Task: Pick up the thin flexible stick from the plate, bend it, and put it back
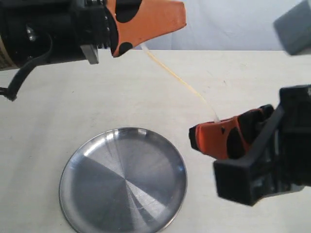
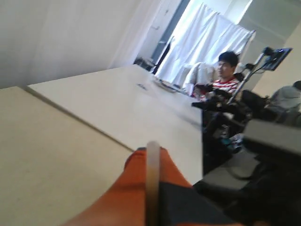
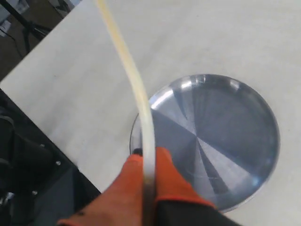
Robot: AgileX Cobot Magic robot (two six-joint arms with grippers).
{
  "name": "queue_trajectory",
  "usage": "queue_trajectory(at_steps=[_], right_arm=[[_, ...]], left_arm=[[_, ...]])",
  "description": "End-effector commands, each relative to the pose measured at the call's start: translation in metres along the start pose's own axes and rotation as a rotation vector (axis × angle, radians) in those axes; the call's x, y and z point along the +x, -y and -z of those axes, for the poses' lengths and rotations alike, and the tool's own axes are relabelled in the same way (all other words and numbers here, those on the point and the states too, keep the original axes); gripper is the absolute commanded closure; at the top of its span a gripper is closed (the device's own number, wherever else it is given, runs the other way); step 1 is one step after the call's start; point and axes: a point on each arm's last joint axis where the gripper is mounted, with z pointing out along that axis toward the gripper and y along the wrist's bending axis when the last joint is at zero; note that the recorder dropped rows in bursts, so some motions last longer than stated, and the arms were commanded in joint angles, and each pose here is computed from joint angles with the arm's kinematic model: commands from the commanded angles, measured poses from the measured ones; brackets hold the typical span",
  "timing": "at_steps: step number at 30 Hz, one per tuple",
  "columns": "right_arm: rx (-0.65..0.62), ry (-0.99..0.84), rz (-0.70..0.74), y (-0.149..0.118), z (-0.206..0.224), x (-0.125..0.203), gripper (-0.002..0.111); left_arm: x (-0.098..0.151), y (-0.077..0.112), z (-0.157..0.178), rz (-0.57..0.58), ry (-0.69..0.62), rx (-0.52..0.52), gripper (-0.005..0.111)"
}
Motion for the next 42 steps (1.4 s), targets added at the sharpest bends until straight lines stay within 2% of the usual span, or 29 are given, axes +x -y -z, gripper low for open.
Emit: queue_trajectory(at_steps=[1,3,5,8,10,11,14,17,21,24,27,30,35,38,42], right_arm=[[-0.091,0.183,0.041,-0.003,0.031,-0.022,0.108],[-0.071,0.22,0.067,0.0,0.037,-0.025,0.108],[0.0,0.21,0.056,0.007,0.037,-0.025,0.109],[0.113,0.093,0.015,0.014,0.026,-0.016,0.109],[0.112,0.019,0.015,0.009,0.014,-0.01,0.109],[0.071,-0.015,0.027,0.003,0.008,-0.008,0.109],[-0.119,-0.029,0.057,-0.02,-0.01,-0.007,0.109],[-0.238,-0.003,0.091,-0.035,-0.018,-0.009,0.109],[-0.25,0.019,0.085,-0.033,-0.009,-0.011,0.109],[-0.258,0.042,0.082,-0.03,0.007,-0.014,0.109],[-0.274,0.099,0.093,-0.027,0.022,-0.02,0.109],[-0.239,0.118,0.095,-0.022,0.027,-0.021,0.109],[-0.017,0.015,0.077,-0.003,0.021,-0.013,0.109],[0.072,-0.063,0.092,0.002,0.012,-0.007,0.109],[0.072,-0.131,0.074,-0.005,-0.006,-0.002,0.109]], left_arm=[[0.012,-0.006,0.0,-0.14,-0.126,-0.062,0.107],[0.016,-0.003,-0.001,-0.161,-0.164,-0.036,0.107],[0.02,0.007,-0.003,-0.115,-0.184,0.043,0.107],[0.017,0.026,-0.009,-0.035,-0.119,0.167,0.107],[0.01,0.037,-0.014,-0.037,-0.059,0.211,0.107],[0.007,0.04,-0.016,-0.059,-0.043,0.219,0.107],[-0.003,0.045,-0.023,-0.141,-0.015,0.168,0.107],[-0.002,0.041,-0.025,-0.228,-0.044,0.091,0.107],[0.016,0.024,-0.023,-0.356,-0.221,-0.04,0.107],[0.029,0.014,-0.019,-0.329,-0.302,-0.104,0.107],[0.038,0.012,-0.018,-0.309,-0.328,-0.098,0.107],[0.041,0.017,-0.017,-0.282,-0.346,-0.047,0.107],[0.03,0.035,-0.02,-0.163,-0.262,0.103,0.107],[0.012,0.043,-0.023,-0.202,-0.178,0.143,0.107],[-0.01,0.048,-0.026,-0.267,-0.101,0.118,0.107]])
